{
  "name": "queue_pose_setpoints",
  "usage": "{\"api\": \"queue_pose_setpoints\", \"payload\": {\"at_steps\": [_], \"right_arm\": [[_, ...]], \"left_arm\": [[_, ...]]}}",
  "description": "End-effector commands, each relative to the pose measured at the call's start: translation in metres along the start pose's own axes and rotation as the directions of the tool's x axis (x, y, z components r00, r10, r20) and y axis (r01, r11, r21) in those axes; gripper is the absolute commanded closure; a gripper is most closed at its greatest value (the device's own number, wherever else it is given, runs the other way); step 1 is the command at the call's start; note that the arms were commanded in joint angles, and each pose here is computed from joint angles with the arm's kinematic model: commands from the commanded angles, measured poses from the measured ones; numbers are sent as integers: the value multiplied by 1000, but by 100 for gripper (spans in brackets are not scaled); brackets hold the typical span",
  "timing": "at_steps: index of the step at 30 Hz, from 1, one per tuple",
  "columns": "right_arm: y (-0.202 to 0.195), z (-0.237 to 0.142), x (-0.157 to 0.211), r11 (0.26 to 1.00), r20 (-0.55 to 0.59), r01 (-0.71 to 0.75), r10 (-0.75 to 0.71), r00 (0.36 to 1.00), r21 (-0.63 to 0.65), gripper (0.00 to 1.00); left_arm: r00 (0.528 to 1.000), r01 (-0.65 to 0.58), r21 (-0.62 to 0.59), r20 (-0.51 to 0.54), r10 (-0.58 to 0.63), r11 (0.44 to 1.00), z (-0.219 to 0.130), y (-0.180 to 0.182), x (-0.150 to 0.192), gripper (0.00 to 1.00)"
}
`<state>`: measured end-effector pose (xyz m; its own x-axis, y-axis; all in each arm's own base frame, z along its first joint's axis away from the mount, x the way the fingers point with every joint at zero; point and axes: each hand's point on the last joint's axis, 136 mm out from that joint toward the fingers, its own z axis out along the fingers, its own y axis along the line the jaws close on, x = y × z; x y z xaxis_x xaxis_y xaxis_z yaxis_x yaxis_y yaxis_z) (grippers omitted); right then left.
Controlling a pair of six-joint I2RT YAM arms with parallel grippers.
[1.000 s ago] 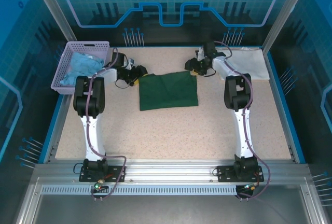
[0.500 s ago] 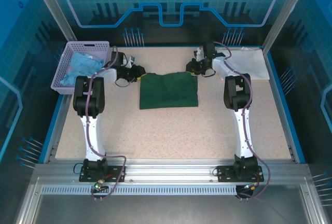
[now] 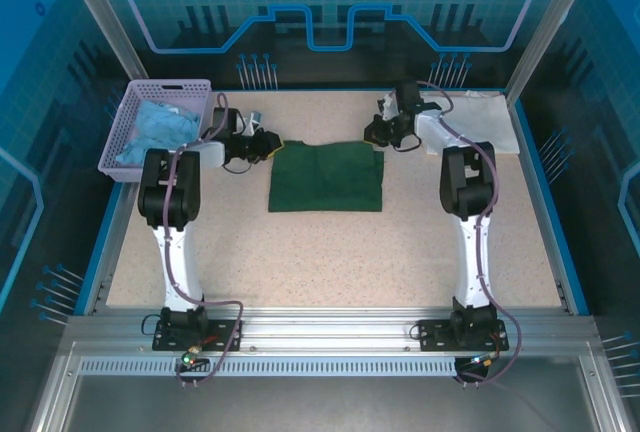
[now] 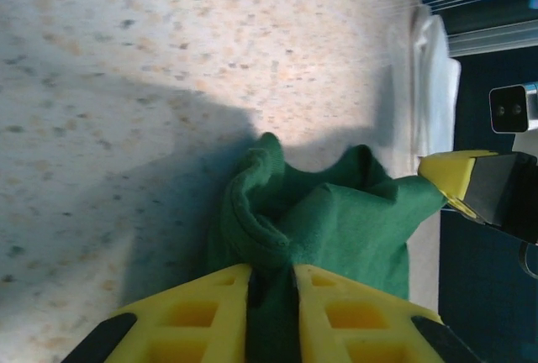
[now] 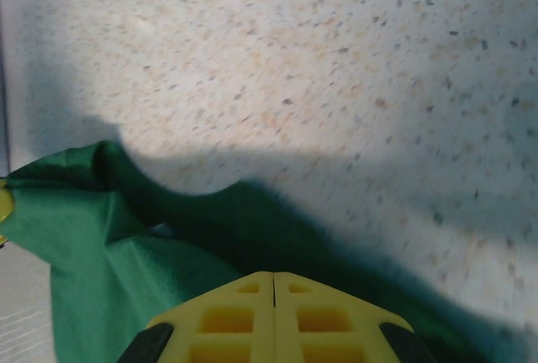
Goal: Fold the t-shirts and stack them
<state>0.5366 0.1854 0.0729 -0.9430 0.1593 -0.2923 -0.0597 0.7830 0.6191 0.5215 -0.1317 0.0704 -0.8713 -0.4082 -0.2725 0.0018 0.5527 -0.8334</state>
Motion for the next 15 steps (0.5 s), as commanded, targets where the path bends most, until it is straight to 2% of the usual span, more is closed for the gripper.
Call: {"api": "queue_pose_setpoints", "payload": {"at_steps": [1,7,11,15], "right_arm": [[35,-46,-13,998,103,55,-51,993,-32,100],[39,-80,7,999,142,43,-42,989,-6,100],[11,-85,14,997,111,-58,53,992,44,100],[-9,-82,17,993,115,-112,108,988,36,100]], "left_arm": [[992,-120,152,44,114,981,-17,-61,-10,79],[985,-171,189,20,170,967,-14,-91,2,78],[987,-155,185,-4,159,970,-4,-95,-2,78],[988,-145,173,-30,152,974,5,-96,-9,78]]}}
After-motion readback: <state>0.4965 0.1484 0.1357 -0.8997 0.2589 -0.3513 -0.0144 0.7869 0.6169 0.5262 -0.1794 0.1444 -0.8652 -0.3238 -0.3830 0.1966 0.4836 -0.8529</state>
